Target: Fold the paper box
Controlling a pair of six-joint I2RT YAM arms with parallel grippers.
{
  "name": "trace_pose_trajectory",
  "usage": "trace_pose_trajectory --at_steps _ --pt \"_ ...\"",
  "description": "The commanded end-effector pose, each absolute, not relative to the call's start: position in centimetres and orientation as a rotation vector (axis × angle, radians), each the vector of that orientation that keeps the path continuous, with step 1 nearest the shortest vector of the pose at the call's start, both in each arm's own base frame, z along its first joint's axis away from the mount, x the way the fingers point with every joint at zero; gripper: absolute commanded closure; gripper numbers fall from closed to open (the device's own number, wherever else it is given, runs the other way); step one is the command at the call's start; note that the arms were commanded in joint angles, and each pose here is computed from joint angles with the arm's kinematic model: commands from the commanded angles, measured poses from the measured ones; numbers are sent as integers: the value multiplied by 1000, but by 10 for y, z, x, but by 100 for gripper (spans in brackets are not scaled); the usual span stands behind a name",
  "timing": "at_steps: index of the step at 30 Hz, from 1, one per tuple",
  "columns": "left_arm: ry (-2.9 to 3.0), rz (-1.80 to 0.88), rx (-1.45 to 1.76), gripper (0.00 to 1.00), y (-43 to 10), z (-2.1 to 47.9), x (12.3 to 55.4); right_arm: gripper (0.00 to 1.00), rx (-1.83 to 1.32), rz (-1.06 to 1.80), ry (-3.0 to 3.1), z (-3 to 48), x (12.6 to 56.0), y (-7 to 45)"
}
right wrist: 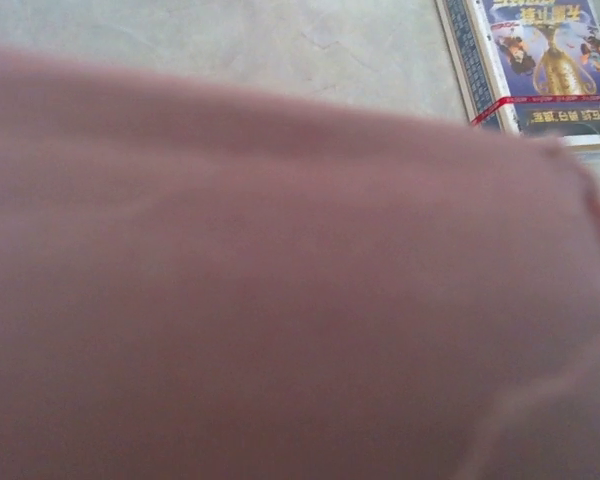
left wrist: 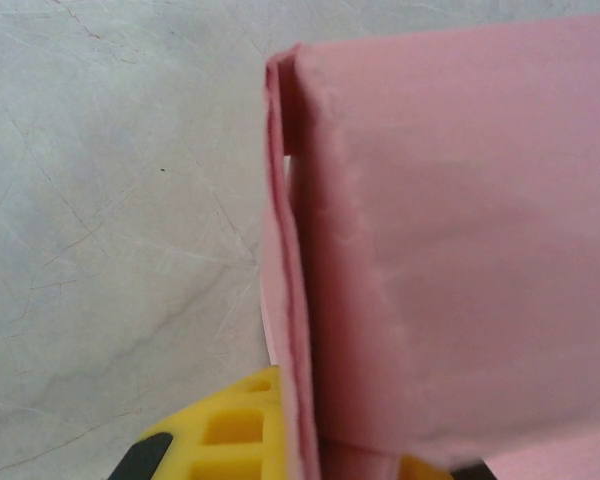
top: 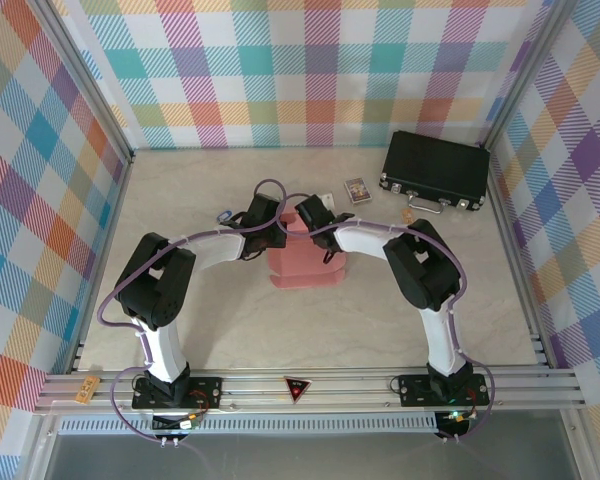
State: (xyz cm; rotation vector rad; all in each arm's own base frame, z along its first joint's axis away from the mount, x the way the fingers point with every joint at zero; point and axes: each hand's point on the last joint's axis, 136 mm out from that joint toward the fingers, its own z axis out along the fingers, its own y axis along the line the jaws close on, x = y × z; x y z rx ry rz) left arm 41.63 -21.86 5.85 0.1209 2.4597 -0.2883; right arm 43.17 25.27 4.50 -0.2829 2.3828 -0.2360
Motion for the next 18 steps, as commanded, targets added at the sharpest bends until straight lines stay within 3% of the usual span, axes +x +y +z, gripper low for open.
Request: trace_pose_trajectory --at_steps 1,9,18 --pt "2536 -291 96 100 -223 40 404 38 -368 -200 2351 61 419 265" --pt "2528 -292 -22 100 -218 45 407 27 -443 -84 2354 75 394 271" --pt "2499 -326 -144 100 -214 65 404 24 -451 67 2392 108 353 257"
